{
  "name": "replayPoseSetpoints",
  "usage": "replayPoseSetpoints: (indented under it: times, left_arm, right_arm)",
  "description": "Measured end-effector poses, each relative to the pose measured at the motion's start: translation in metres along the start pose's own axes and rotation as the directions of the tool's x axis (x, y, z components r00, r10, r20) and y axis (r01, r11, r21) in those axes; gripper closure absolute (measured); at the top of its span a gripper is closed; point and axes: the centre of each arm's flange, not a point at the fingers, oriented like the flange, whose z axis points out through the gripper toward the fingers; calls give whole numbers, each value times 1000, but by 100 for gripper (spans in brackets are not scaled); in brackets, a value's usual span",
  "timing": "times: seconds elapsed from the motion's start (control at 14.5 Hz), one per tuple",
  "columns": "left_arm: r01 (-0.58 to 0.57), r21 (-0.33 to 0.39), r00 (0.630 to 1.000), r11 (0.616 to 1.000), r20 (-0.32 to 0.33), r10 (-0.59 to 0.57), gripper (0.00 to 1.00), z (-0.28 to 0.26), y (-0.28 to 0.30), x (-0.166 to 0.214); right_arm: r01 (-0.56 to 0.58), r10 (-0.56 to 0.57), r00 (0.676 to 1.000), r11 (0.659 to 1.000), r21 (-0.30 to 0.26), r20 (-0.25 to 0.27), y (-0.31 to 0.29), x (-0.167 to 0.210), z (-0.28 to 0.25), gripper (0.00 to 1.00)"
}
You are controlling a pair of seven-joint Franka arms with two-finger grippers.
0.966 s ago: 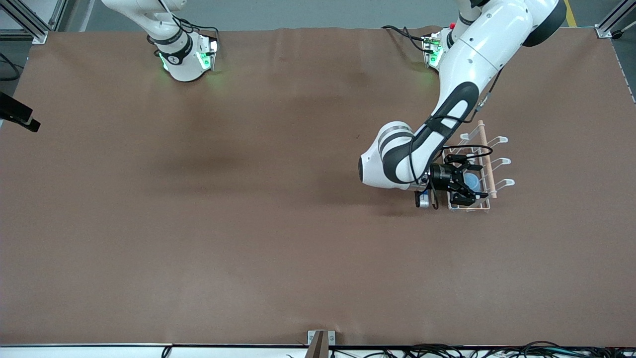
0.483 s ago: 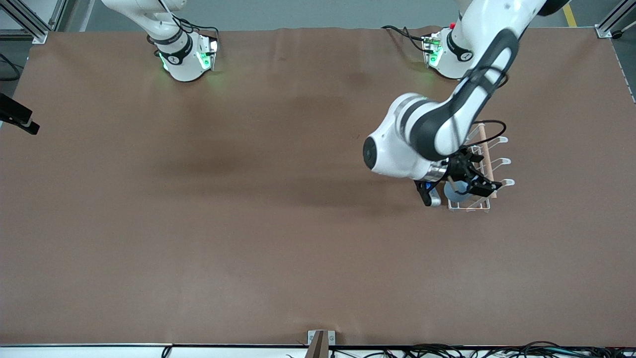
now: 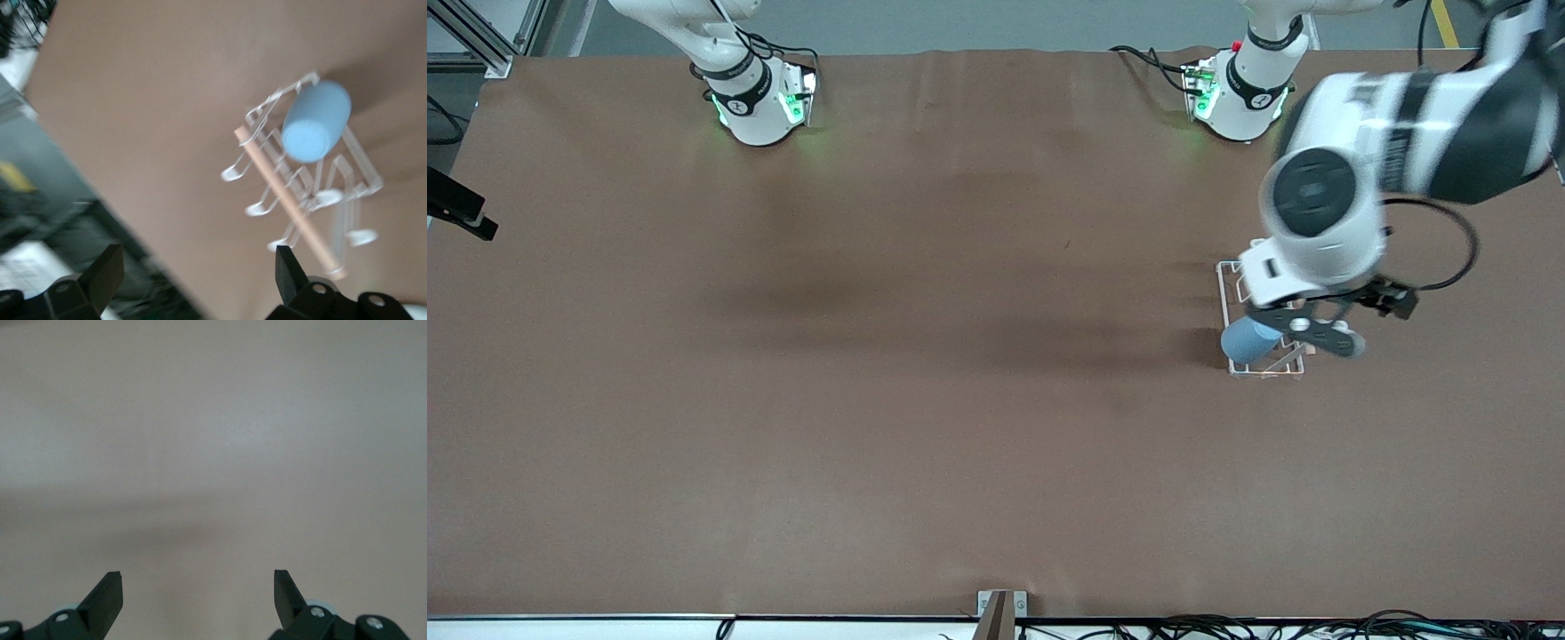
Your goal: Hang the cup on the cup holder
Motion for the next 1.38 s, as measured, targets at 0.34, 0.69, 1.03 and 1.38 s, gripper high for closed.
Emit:
replayPoseSetpoints:
  times: [0.34, 0.69, 1.03, 1.38]
  left_arm:
    - [263, -287, 948, 921, -99, -302, 0, -18, -76, -43]
    - [371, -428, 877, 824, -130, -463, 0, -50, -122, -109]
    - [384, -429, 860, 817, -155, -486, 0, -70, -127, -136]
    - [392, -430, 867, 813, -122, -483, 0, -96, -131, -156]
  right_arm:
    - [0, 0, 1000, 1000, 0, 0, 0, 0, 0, 0]
    - [0, 0, 1000, 1000, 0, 0, 0, 0, 0, 0]
    - [0, 0, 1000, 1000, 0, 0, 0, 0, 0, 0]
    - [0, 0, 1000, 1000, 0, 0, 0, 0, 0, 0]
